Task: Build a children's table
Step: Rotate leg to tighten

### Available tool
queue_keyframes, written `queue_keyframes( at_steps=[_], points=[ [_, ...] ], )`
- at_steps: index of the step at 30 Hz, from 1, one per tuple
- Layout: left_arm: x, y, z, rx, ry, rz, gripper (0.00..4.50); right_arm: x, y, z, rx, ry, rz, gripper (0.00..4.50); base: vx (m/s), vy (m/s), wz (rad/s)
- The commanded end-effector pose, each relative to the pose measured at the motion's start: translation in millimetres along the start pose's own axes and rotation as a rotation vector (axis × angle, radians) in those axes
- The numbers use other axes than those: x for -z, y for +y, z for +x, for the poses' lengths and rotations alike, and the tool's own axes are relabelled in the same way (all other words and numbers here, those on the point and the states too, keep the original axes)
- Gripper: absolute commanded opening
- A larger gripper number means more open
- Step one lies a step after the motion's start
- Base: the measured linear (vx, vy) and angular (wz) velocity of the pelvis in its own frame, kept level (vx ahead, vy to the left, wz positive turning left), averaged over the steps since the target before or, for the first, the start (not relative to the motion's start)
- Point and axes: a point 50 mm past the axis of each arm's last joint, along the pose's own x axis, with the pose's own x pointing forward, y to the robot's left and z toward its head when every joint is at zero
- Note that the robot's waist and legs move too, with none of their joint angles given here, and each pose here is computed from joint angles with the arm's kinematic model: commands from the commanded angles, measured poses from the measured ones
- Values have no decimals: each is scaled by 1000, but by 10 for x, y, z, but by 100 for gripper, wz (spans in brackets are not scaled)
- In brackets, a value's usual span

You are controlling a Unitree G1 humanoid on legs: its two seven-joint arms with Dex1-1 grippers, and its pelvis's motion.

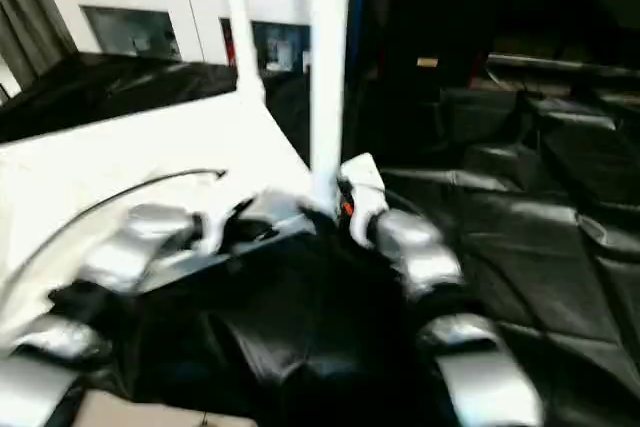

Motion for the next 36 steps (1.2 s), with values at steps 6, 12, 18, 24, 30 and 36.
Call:
queue_keyframes(
  at_steps=[6, 12, 18, 24, 30, 36],
  points=[
    [13, -130, -122, 184, -2, 39, 0, 95, 145, -84, -233, 65, -35, 379, 0, 0, 0],
    [43, -149, -195, 207, 11, 39, 0, 95, 157, -113, -260, 73, -47, 341, 0, 0, 0],
    [27, -159, -165, 187, -11, 30, 0, 114, 205, -69, -265, 59, -21, 290, 0, 0, 0],
    [-16, -49, 8, 9, -12, 5, 0, 245, 133, 73, 19, 86, 25, 279, 0, 0, 0],
    [-172, 48, 236, -171, -48, -39, 0, 277, 172, 302, 236, 66, 154, 278, 0, 0, 0],
    [-365, -14, 517, -221, -94, -69, 0, 110, 322, 635, 330, 23, 182, 277, 0, 0, 0]
  ],
)
